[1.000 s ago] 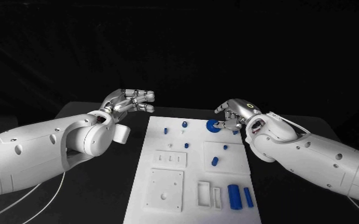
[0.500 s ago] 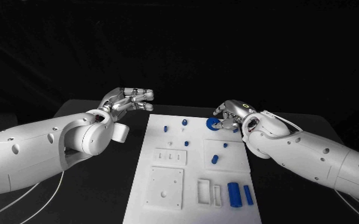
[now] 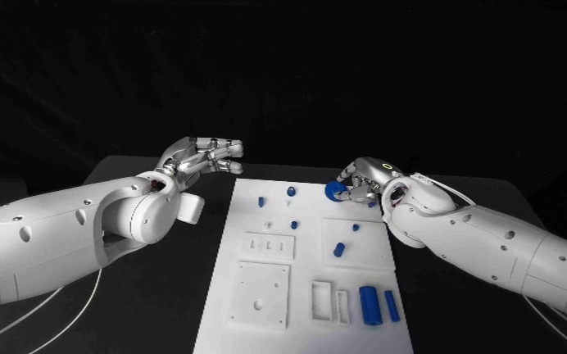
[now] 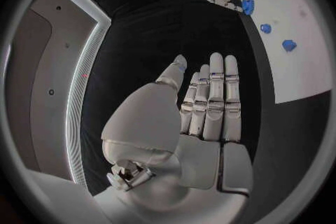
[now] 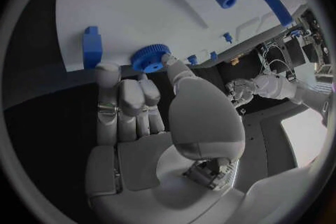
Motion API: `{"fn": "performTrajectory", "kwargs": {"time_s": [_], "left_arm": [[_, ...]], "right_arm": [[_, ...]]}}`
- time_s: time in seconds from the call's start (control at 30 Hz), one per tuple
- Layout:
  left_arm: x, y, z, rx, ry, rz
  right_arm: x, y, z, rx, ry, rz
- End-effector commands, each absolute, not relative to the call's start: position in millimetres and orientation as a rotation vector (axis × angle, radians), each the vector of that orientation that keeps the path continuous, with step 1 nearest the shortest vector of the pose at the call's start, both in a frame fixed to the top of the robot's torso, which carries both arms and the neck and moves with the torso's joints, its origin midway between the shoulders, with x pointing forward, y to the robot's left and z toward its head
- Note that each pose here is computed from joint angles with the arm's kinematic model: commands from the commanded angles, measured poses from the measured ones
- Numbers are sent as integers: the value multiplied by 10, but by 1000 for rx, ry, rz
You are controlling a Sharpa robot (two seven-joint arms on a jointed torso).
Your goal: Assemble the parts on the task board
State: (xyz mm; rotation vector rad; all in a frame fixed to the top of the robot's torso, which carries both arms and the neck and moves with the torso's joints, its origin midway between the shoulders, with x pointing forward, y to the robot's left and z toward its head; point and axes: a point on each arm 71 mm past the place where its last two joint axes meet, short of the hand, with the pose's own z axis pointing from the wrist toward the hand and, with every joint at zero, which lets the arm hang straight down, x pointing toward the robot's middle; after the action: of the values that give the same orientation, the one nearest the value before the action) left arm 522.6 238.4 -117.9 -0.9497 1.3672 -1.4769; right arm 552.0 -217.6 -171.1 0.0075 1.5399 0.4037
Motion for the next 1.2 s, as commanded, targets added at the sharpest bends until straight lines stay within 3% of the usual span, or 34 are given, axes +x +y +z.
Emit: {"fn": "performTrajectory", "kwargs": {"time_s": [0.03, 1.2], "left_arm": [[5225, 2359, -1164, -936, 1371, -1497], [5234, 2352, -1178, -938, 1380, -1497]], "right_arm": [[5516, -2173, -1760, -9, 1573, 403], [5510, -2173, -1921, -50, 1726, 377]]}}
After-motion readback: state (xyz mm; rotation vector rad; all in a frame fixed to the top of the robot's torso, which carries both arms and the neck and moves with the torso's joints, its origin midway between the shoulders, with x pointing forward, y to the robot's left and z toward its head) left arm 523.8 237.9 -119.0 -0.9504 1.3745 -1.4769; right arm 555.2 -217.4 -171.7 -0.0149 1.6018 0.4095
